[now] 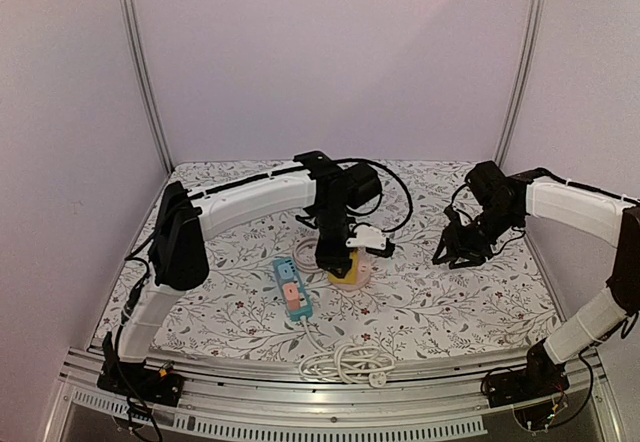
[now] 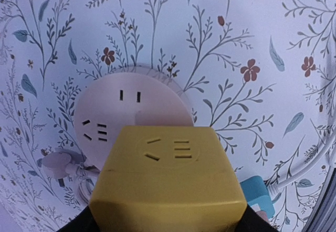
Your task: Insert the plug
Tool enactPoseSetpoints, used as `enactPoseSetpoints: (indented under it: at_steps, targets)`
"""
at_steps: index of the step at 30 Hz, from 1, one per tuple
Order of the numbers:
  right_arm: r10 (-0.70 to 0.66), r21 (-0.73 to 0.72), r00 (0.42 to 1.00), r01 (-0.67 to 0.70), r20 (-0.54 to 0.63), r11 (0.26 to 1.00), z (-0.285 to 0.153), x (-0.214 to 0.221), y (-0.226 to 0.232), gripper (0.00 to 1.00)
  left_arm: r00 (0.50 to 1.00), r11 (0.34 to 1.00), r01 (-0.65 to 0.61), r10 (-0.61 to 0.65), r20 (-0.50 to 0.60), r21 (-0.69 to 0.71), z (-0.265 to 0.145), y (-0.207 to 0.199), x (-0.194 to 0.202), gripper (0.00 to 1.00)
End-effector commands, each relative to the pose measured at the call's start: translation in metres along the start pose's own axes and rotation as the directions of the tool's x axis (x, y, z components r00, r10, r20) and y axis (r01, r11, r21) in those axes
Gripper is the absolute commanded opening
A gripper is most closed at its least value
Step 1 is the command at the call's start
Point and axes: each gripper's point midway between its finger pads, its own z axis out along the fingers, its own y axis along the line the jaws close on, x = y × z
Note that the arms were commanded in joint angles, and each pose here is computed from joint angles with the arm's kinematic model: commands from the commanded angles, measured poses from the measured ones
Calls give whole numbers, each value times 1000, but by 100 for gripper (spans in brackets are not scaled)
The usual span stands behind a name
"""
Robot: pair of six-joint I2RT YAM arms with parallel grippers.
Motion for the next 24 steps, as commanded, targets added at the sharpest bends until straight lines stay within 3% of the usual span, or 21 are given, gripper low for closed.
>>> enactPoseSetpoints:
  at_steps: [1, 12, 18, 24]
  targets:
    - [-20, 13, 999, 20, 37, 1000, -22, 0, 6, 48, 978, 988, -141, 150, -146, 65, 35, -9, 36, 0]
    - [24, 6, 999, -24, 41, 1000, -25, 5, 7, 47, 986, 980, -158, 163, -32, 124, 22, -25, 16, 0]
    - [34, -2, 999, -34, 38, 999, -22, 5, 8, 47, 980, 972, -108, 140, -141, 210, 37, -55, 45, 0]
    - [32, -6, 999, -32, 28, 999, -16, -3, 10, 47, 970, 963, -103, 153, -189, 250, 20, -93, 49, 0]
